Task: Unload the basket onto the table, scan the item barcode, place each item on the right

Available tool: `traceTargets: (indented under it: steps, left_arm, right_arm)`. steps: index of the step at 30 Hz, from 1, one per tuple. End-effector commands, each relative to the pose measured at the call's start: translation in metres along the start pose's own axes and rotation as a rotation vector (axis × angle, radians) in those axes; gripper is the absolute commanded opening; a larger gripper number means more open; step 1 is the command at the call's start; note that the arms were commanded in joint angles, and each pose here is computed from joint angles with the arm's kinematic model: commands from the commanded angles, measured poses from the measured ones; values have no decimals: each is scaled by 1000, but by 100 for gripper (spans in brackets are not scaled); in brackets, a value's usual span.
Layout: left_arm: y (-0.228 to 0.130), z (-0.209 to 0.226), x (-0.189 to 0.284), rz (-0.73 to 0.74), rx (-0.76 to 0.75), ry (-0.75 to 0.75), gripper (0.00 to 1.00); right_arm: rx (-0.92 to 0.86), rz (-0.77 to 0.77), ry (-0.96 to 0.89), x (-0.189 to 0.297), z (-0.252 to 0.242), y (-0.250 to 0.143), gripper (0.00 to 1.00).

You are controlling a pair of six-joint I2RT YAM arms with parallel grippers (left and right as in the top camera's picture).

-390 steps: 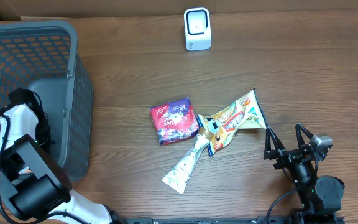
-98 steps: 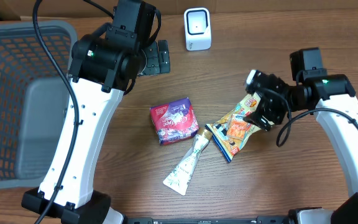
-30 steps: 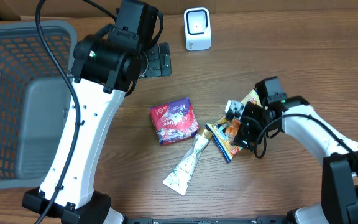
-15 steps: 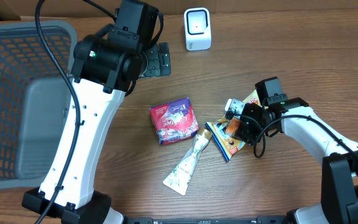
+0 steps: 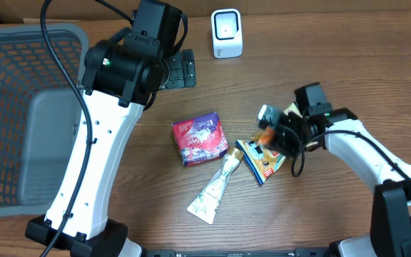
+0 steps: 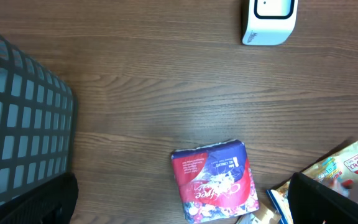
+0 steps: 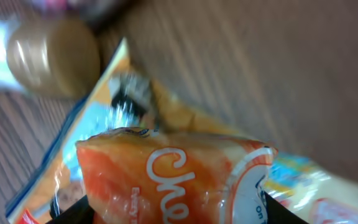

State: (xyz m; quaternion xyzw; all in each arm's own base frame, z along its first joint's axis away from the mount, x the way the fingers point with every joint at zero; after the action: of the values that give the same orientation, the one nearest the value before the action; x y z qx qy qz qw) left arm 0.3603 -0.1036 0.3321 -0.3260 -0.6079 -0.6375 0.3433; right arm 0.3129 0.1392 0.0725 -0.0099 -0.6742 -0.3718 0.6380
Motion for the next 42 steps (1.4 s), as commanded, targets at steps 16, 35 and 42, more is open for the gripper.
traceTargets:
  steps: [16,35,42]
  left_arm:
    - [7,16,13,-63,15,86,100]
    - [6,17,13,-59,14,88,100]
    - [6,17,13,-59,14,88,100]
  right_arm:
    - [77,-698,228,163,-9,157,54]
    - [230,-925,653,230,44,179,49]
    - [242,-928,652,229,46,180,49]
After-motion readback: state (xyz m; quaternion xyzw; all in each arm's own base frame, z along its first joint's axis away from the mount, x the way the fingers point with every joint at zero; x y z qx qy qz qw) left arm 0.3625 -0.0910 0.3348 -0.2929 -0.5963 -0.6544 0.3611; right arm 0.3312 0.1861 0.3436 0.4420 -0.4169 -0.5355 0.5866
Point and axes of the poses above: each gripper's point midway between its finger pads, its own x axis back along the fingers, its own z axis along the line the jaws close on, y = z × x, the point moved 2 cm from there along x, back along the fingers, and after that the axes turned 7 degrees about -x, right-handed, at the moved point
